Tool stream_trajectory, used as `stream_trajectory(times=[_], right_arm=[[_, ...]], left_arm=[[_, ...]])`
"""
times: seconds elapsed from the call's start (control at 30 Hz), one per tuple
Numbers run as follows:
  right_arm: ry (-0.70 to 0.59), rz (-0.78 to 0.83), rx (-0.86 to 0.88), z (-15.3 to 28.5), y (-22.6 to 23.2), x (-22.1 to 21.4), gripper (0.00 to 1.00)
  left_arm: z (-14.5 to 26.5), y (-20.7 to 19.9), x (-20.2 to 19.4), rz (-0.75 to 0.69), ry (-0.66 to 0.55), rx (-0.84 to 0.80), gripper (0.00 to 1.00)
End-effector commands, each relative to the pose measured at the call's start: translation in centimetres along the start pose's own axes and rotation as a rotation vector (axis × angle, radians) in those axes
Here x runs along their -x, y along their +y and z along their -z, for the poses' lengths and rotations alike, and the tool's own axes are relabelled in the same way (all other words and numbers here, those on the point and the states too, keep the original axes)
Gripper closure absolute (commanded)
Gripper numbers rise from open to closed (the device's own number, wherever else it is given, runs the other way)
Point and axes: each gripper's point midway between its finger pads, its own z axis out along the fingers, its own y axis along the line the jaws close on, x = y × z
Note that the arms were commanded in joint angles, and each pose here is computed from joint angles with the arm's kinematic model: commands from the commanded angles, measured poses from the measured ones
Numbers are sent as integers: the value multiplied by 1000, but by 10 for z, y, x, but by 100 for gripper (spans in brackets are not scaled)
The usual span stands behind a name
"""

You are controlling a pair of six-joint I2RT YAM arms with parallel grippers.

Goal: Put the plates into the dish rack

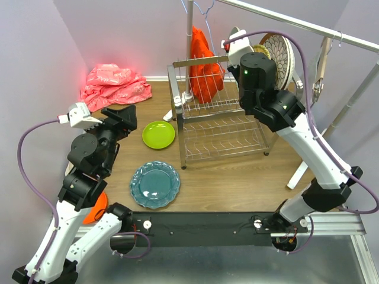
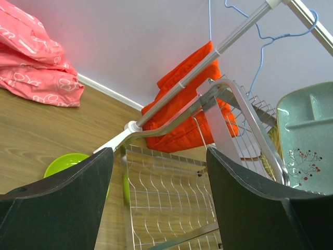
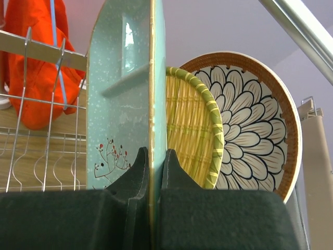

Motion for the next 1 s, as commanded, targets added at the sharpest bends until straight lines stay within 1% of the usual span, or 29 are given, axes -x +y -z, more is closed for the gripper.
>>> stream_trajectory(times=[0.0,0.57,0.97], right_arm=[[-46,-121,-116,4,-35,23,100],[-25,-140,-121,-5,-23,19,100],[-9,-127,-103,-5,-16,9,96]], left_arm=[[0,9,4,1,-32,37,19],[4,15,7,-22,-46,52,19],[3,16,5,-26,-43,56,19]])
